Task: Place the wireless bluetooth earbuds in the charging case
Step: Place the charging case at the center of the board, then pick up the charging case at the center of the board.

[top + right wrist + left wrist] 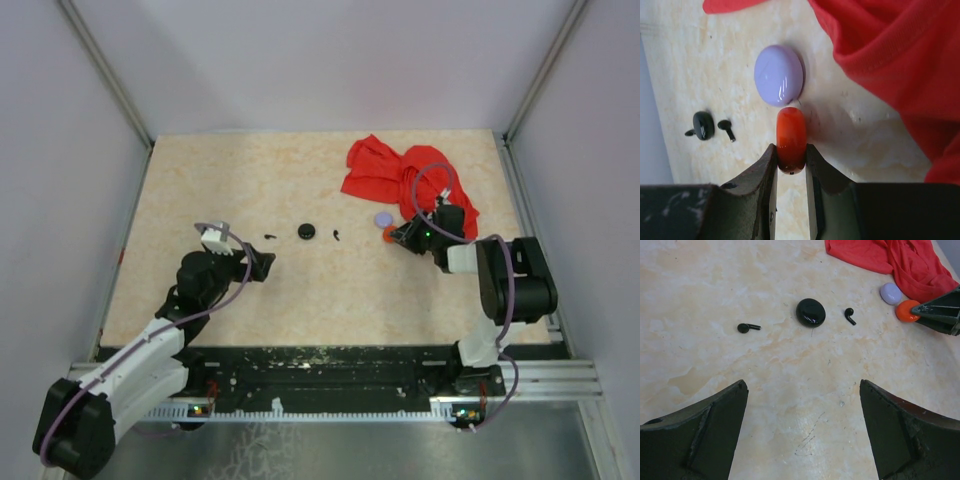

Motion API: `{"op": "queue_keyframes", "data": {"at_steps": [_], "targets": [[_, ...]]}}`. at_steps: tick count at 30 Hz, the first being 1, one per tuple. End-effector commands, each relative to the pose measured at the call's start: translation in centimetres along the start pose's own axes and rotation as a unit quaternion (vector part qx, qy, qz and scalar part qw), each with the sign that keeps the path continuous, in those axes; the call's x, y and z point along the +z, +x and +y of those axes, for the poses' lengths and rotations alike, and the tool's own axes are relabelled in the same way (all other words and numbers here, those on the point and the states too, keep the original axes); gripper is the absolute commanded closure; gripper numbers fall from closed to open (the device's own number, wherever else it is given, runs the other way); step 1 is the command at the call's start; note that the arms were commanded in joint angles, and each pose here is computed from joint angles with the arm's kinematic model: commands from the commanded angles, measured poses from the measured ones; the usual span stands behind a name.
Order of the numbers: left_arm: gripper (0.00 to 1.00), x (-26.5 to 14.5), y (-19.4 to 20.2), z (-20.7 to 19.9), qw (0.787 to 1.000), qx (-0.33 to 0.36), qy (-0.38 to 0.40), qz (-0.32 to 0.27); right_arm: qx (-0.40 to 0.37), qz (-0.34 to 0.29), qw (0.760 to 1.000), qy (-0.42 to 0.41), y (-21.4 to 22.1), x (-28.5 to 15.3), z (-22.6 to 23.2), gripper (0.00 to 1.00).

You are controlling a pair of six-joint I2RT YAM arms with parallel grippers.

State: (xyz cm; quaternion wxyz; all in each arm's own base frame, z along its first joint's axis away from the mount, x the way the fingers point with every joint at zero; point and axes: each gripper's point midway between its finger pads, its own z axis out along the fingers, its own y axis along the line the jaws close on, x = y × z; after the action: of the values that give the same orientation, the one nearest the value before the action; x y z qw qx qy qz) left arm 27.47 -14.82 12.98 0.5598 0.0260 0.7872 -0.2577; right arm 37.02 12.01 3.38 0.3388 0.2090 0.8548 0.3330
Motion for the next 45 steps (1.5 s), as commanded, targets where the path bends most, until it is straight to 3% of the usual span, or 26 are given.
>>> {"op": "queue_keyframes", "data": {"at_steps": [1,3,7,16,21,32,45], "targets": [[0.03,0.0,-1.4,-0.5,1.000,0.009,0.010,-0.028,0.009,-0.009,1.000,0.012,-1.1,1.1,-0.8,0.74],[0.03,0.0,-1.5,-0.6,0.999,0.007,0.013,-0.029,0.006,-0.006,1.000,0.023,-0.9,0.9,-1.2,0.63],[0.02,-0.1,-1.6,-0.8,0.999,0.003,0.016,-0.031,-0.007,0.000,0.999,0.051,-0.3,0.0,-2.2,0.50],[0.02,-0.2,-1.6,-0.8,0.999,-0.008,0.013,-0.028,-0.046,0.008,0.996,0.072,0.4,-3.1,-2.2,0.42],[0.02,-0.2,-1.3,-0.3,1.000,-0.015,-0.001,-0.023,-0.075,-0.002,0.994,0.081,0.5,-5.1,-1.9,0.29],[0.02,0.4,-0.4,0.4,0.998,-0.051,-0.030,0.003,-0.269,-0.028,0.962,0.046,0.2,-4.3,7.9,0.25],[0.03,1.1,1.5,2.0,0.993,-0.100,-0.049,0.043,-0.423,-0.009,0.904,-0.059,6.0,2.1,18.7,0.25]]}}
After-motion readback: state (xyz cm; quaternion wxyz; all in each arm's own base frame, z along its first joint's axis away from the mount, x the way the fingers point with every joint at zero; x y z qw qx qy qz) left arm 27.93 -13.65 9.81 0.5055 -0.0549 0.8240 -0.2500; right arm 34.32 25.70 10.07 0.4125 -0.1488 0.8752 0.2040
